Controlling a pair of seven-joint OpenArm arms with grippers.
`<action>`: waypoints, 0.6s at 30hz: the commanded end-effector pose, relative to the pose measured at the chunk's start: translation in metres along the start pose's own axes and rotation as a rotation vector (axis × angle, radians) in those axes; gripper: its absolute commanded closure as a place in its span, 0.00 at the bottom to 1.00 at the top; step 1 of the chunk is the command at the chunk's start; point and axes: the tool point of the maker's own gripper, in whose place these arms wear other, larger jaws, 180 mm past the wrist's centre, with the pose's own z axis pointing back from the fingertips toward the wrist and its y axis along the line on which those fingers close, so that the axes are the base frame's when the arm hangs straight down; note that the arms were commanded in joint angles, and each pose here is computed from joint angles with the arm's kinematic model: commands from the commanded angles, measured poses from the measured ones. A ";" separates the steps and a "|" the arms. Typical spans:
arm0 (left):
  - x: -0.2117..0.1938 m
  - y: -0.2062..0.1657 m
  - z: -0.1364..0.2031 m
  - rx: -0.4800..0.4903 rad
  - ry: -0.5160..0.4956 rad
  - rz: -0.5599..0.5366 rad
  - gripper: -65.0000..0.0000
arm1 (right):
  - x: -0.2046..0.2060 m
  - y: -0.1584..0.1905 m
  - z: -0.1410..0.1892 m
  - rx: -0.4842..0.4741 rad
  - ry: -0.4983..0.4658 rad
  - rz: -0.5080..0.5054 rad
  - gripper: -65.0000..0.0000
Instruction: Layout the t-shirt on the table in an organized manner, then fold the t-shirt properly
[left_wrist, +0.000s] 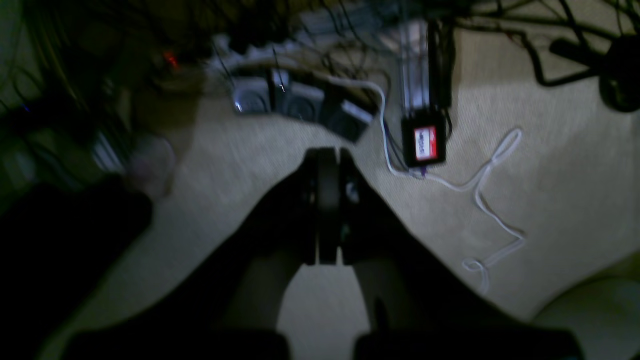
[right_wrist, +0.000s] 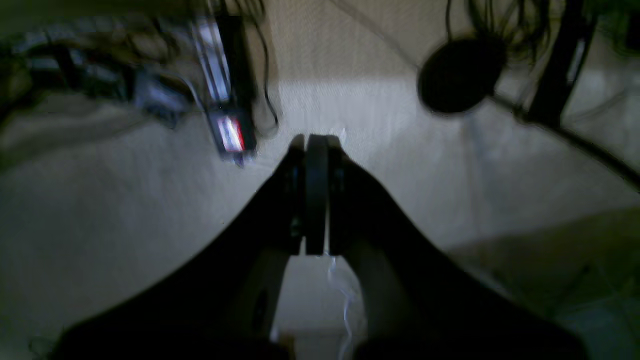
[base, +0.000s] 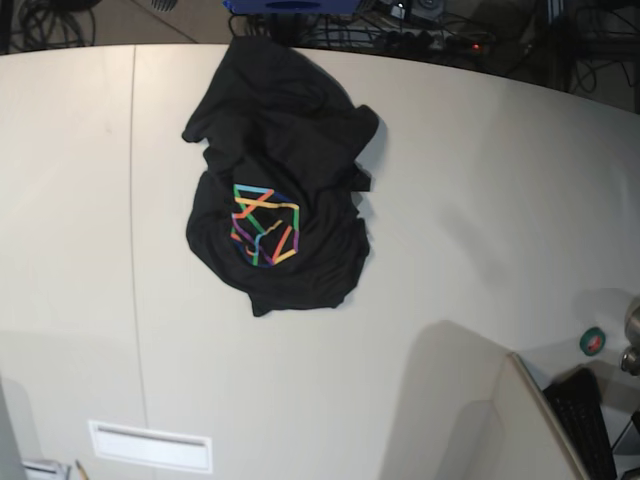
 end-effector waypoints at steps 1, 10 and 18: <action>-0.003 0.007 0.010 0.007 -0.009 -0.020 1.00 | -0.002 -0.003 0.008 -0.003 -0.018 0.000 1.00; 0.045 0.009 0.069 -0.020 -0.185 -0.135 1.00 | 0.052 -0.029 0.047 -0.081 -0.148 -0.045 1.00; 0.121 -0.004 0.093 -0.041 -0.384 -0.139 1.00 | 0.167 -0.050 0.096 -0.138 -0.460 -0.030 1.00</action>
